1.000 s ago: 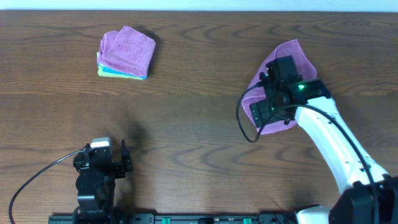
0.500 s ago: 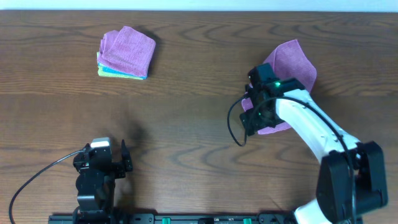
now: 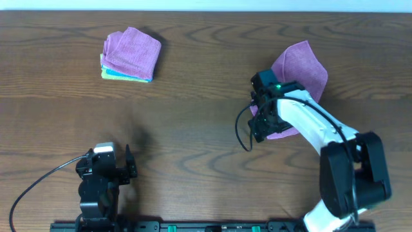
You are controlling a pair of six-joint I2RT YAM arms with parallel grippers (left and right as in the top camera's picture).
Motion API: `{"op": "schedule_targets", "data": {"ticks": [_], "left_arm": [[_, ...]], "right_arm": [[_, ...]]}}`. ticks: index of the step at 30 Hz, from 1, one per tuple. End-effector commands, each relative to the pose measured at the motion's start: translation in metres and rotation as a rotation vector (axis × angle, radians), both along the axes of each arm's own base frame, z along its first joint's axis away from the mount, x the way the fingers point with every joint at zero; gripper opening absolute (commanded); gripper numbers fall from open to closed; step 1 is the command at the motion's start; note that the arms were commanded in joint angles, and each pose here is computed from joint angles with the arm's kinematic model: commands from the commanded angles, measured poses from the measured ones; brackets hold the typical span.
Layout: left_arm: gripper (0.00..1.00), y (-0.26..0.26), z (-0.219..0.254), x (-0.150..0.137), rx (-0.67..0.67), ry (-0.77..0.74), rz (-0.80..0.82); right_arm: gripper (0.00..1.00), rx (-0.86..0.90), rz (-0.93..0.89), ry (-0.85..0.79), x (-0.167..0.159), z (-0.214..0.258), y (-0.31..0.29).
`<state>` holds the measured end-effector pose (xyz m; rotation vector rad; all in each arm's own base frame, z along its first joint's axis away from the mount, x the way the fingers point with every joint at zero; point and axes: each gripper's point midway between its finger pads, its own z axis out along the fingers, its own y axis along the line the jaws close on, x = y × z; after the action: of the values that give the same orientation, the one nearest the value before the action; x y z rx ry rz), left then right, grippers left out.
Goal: Fold the cloth
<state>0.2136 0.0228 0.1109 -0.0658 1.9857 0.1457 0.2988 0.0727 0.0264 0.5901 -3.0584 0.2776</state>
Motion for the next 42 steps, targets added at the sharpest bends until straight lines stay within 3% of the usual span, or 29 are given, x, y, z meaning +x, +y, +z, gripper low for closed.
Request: {"op": "schedule_targets", "data": {"ticks": [1,7,16,20,24,25,27,28,36,42], "left_arm": [[0.95,0.001,-0.008,-0.001,0.019,0.022,-0.001],[0.95,0.001,-0.008,-0.001,0.019,0.022,-0.001],[0.95,0.001,-0.008,-0.001,0.019,0.022,-0.001],[0.95,0.001,-0.008,-0.001,0.019,0.022,-0.001],[0.95,0.001,-0.008,-0.001,0.018,0.022,-0.001],[0.95,0.001,-0.008,-0.001,0.018,0.022,-0.001],[0.95,0.001,-0.008,-0.001,0.018,0.022,-0.001],[0.95,0.001,-0.008,-0.001,0.018,0.022,-0.001],[0.95,0.001,-0.008,-0.001,0.019,0.022,-0.001],[0.95,0.001,-0.008,-0.001,0.018,0.022,-0.001]], "right_arm": [[0.86,-0.053,0.02,0.008,0.001,-0.008,-0.006],[0.75,-0.061,0.016,-0.024,0.009,-0.01,-0.008],[0.75,-0.057,0.011,-0.035,0.013,-0.012,-0.008],[0.71,-0.067,0.016,-0.003,0.01,-0.021,-0.009],[0.44,-0.072,0.015,0.009,0.009,-0.027,-0.009],[0.35,-0.07,0.015,0.005,0.01,-0.027,-0.009],[0.04,-0.066,0.015,0.001,0.011,-0.027,-0.007],[0.01,-0.065,0.01,0.001,0.01,-0.027,-0.006],[0.01,0.05,0.125,0.025,-0.011,-0.029,0.063],[0.01,0.164,0.344,-0.071,-0.027,-0.019,0.16]]}}
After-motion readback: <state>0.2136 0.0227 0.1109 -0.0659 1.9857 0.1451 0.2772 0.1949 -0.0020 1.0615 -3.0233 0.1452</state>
